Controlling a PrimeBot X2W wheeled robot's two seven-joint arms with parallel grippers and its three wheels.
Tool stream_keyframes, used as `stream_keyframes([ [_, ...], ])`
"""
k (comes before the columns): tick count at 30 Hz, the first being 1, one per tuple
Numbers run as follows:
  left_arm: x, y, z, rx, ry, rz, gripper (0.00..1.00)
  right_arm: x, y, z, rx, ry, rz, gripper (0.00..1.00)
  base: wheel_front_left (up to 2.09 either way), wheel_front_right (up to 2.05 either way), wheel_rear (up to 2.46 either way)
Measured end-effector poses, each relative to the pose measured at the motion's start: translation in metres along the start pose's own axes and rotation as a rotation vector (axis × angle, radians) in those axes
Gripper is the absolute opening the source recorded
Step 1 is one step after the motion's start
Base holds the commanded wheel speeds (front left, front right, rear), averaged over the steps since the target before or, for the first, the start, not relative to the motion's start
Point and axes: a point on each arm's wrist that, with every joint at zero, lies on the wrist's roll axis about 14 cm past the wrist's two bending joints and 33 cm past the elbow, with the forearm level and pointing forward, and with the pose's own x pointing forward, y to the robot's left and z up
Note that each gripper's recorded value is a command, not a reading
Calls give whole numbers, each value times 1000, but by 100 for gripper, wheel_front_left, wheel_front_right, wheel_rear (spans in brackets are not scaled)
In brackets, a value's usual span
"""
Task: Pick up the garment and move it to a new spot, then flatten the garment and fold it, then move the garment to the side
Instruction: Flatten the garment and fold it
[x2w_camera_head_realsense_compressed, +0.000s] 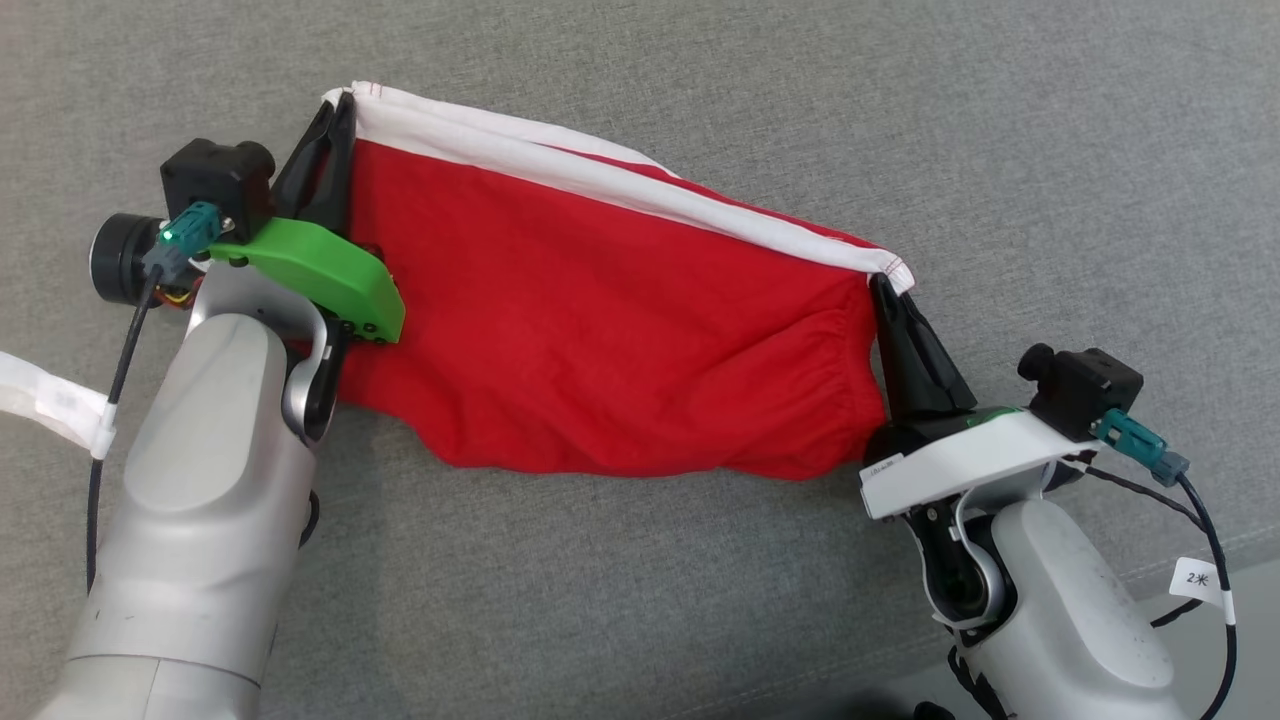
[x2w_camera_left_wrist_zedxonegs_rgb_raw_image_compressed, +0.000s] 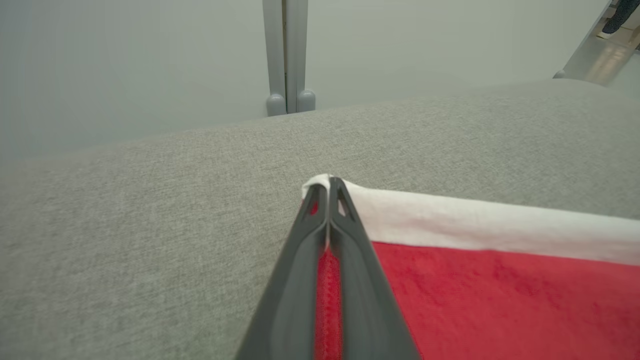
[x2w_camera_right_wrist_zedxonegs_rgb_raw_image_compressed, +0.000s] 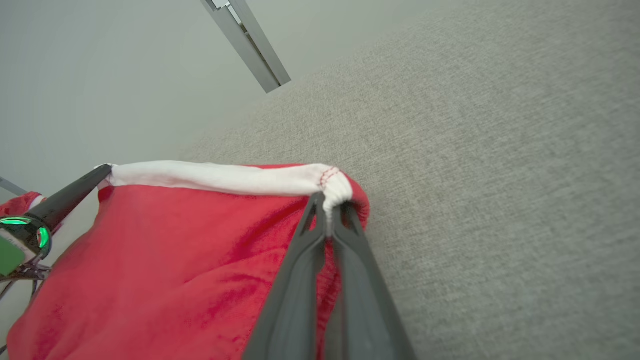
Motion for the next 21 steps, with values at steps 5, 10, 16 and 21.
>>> stream_keyframes([
  [5, 10, -12, -9, 4, 23, -28, 0, 0, -5, -1, -2, 5, -14, 0, 0, 0, 0],
  [10, 10, -16, -1, 23, 8, -27, 100, -1, -4, 5, -22, -7, -9, 100, 0, 0, 0],
  [16, 3, -16, 16, 51, -34, -2, 100, -7, 3, 16, -46, -37, 9, 100, 0, 0, 0],
  [21, -20, -26, 24, 31, -62, -7, 100, -23, 3, 23, -89, -54, 4, 100, 0, 0, 0],
])
